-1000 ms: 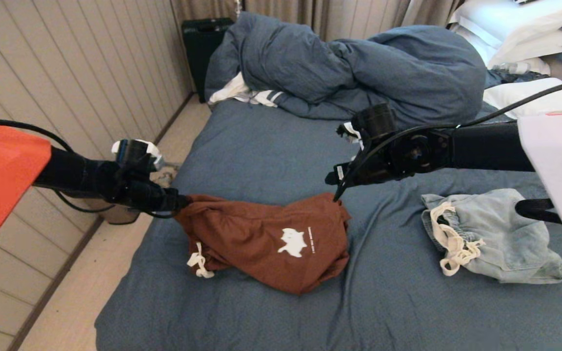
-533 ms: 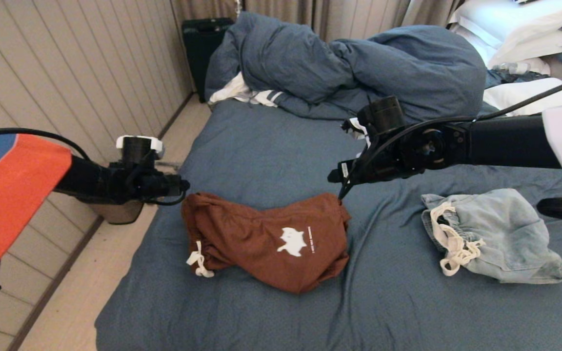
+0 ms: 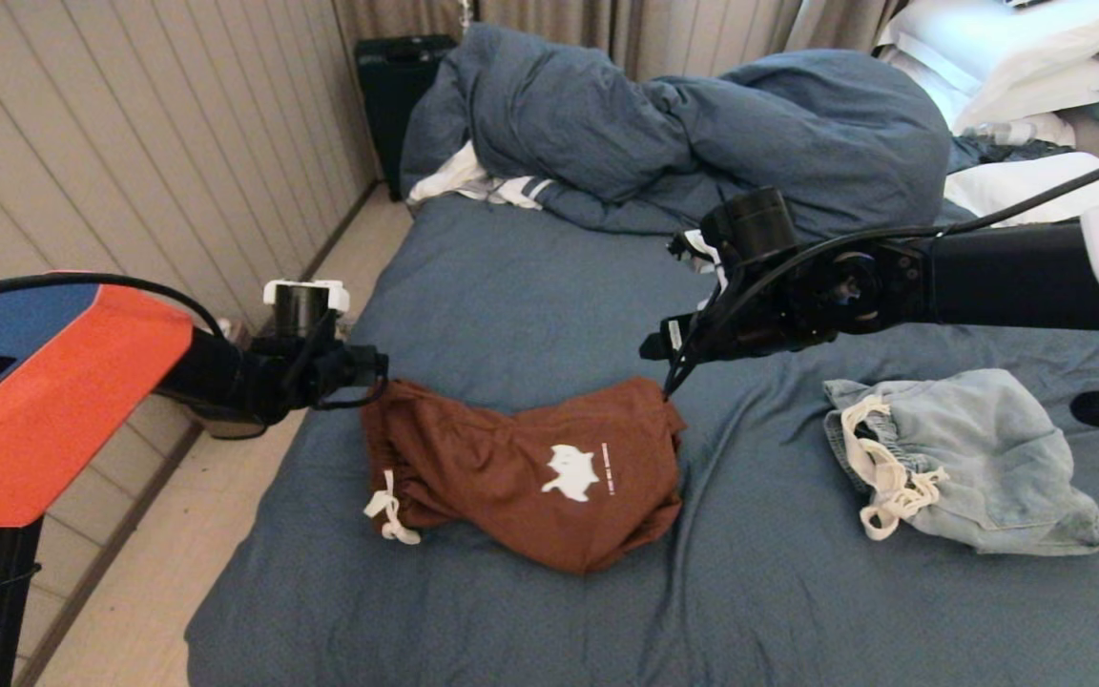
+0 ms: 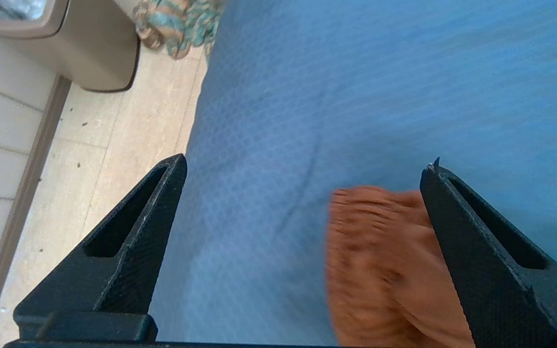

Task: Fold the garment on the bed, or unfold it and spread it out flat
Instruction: Fold the brown shorts

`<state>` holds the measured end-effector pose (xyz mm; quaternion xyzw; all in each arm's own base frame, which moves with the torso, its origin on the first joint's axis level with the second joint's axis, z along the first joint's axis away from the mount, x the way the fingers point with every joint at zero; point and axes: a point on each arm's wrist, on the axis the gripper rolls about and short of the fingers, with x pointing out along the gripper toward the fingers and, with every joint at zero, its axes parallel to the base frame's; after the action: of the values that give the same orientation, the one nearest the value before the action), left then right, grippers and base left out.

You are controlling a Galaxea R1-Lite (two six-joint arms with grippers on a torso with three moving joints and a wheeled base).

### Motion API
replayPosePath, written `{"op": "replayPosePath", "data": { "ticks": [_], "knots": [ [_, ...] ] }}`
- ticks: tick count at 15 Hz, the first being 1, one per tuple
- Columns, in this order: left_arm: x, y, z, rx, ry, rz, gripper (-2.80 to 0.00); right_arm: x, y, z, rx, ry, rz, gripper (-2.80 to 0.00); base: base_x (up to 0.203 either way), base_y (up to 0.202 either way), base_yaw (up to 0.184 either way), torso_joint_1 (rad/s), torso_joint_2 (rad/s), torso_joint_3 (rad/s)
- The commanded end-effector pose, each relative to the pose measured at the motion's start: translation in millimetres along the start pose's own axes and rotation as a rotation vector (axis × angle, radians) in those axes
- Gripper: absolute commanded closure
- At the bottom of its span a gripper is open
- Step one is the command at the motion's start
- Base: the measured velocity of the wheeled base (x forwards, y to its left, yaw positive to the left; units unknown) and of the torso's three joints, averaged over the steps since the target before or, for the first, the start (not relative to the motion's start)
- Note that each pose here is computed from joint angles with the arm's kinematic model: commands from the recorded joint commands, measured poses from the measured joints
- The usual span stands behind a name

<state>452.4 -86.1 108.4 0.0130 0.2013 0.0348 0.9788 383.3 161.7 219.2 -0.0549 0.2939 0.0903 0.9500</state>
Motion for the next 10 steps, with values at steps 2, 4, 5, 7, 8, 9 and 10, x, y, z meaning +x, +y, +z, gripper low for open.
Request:
{"op": "replayPosePath", "data": {
  "ticks": [2, 4, 5, 7, 8, 9, 10],
  "knots": [
    [-55.6, 14.6, 25.7, -0.024, -0.022, -0.029, 0.00, -3.5, -0.8, -8.0, 0.011, 0.028, 0.001, -2.80, 0.000, 0.000, 0.000, 0.000, 0.00, 0.000],
    [-98.6, 24.1, 22.3, -0.046, 0.044, -0.121, 0.00, -2.1, -2.0, -23.2, 0.044, 0.085, -0.002, -2.80, 0.000, 0.000, 0.000, 0.000, 0.00, 0.000],
    [-118.9, 28.8, 13.9, -0.077, 0.106, -0.170, 0.00, -3.1, -2.8, -30.5, 0.059, 0.110, -0.005, -2.80, 0.000, 0.000, 0.000, 0.000, 0.00, 0.000],
    [-142.6, 39.9, -12.5, -0.128, 0.258, -0.238, 0.00, -4.2, -4.6, -44.0, 0.074, 0.157, -0.012, -2.80, 0.000, 0.000, 0.000, 0.000, 0.00, 0.000],
    [-147.1, 46.2, -24.2, -0.166, 0.315, -0.249, 0.00, -1.9, -4.8, -51.5, 0.088, 0.185, -0.018, -2.80, 0.000, 0.000, 0.000, 0.000, 0.00, 0.000],
    [-148.1, 49.4, -31.4, -0.213, 0.359, -0.283, 0.00, 2.0, -4.6, -59.0, 0.105, 0.213, -0.025, -2.80, 0.000, 0.000, 0.000, 0.000, 0.00, 0.000],
    [-146.1, 49.7, -36.6, -0.238, 0.391, -0.318, 0.00, 5.9, -4.1, -63.3, 0.114, 0.230, -0.028, -2.80, 0.000, 0.000, 0.000, 0.000, 0.00, 0.000]
  ]
}}
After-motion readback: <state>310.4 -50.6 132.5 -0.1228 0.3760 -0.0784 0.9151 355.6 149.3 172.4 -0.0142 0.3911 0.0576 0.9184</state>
